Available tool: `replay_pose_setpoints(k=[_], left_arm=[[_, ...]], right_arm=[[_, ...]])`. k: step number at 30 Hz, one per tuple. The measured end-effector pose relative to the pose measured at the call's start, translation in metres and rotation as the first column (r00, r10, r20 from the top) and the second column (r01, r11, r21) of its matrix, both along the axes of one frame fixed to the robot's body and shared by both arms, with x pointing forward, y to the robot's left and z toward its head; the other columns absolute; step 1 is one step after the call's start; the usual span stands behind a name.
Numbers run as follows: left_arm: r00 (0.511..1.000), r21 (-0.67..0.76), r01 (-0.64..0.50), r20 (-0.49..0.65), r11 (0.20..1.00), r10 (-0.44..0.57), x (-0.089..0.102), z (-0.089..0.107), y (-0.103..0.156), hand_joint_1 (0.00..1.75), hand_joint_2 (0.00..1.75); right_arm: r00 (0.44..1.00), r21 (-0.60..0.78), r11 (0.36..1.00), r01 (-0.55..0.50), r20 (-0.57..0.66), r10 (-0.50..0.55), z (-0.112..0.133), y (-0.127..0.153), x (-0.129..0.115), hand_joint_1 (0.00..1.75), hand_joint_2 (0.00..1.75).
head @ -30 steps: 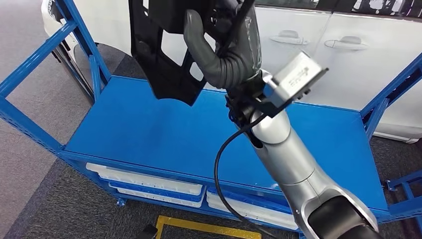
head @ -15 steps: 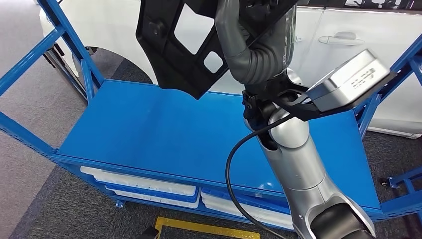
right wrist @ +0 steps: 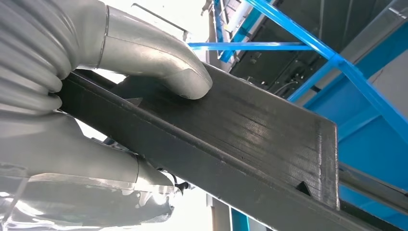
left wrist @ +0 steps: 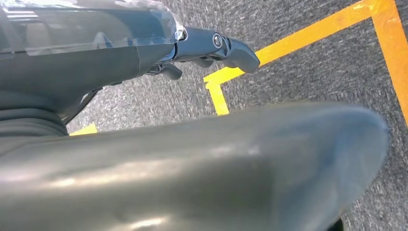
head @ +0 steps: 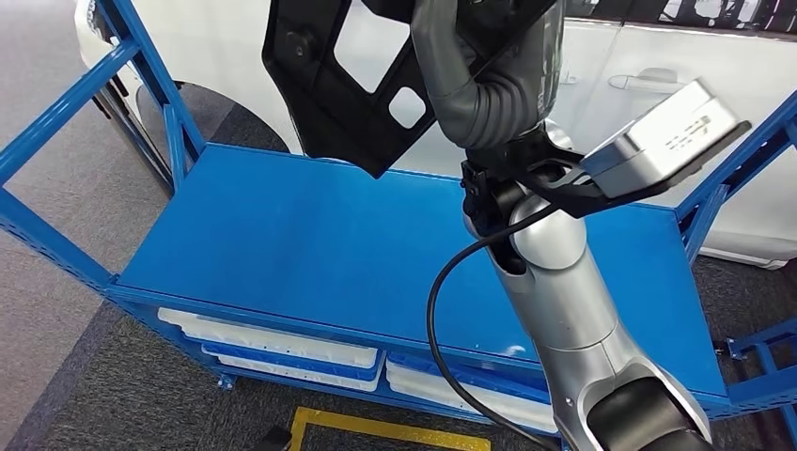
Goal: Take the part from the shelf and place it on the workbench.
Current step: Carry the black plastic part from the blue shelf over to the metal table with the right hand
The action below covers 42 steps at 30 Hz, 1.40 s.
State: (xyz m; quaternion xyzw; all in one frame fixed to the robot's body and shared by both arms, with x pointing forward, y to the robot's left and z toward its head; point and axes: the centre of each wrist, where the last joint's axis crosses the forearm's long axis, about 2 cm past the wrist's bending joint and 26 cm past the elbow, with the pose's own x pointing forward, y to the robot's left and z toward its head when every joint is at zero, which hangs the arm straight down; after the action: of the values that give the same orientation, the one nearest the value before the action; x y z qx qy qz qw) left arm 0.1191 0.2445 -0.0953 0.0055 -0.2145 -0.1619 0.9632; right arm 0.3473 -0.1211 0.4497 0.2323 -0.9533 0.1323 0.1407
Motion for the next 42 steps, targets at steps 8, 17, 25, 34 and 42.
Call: replay_pose_setpoints(k=[8,17,25,34,42], left_arm=[[0.999,0.0,0.006,0.045,1.0,-0.006,0.0,0.0,0.0,0.0,1.75],[0.999,0.002,0.008,0.051,1.0,-0.008,-0.002,-0.001,0.0,0.0,1.75],[0.997,0.004,0.006,0.073,1.0,-0.006,-0.001,0.0,-0.001,0.0,1.75],[0.997,-0.007,-0.012,0.077,1.0,0.013,-0.001,0.0,-0.004,0.0,1.75],[0.998,-0.009,-0.042,0.047,0.999,0.042,-0.002,0.0,-0.004,0.0,1.75]], right_arm=[[1.0,0.0,1.0,0.009,0.001,-0.009,-0.006,0.001,0.007,1.73,1.75],[1.0,-0.01,1.0,0.013,-0.022,-0.014,-0.015,0.002,0.011,1.7,1.75],[1.0,-0.015,1.0,0.021,-0.016,-0.021,-0.016,0.002,0.011,1.69,1.75],[0.999,-0.026,0.999,0.021,-0.034,-0.021,-0.019,0.002,0.011,1.69,1.75],[0.999,-0.028,1.0,0.006,-0.054,-0.007,-0.021,0.003,0.01,1.69,1.75]])
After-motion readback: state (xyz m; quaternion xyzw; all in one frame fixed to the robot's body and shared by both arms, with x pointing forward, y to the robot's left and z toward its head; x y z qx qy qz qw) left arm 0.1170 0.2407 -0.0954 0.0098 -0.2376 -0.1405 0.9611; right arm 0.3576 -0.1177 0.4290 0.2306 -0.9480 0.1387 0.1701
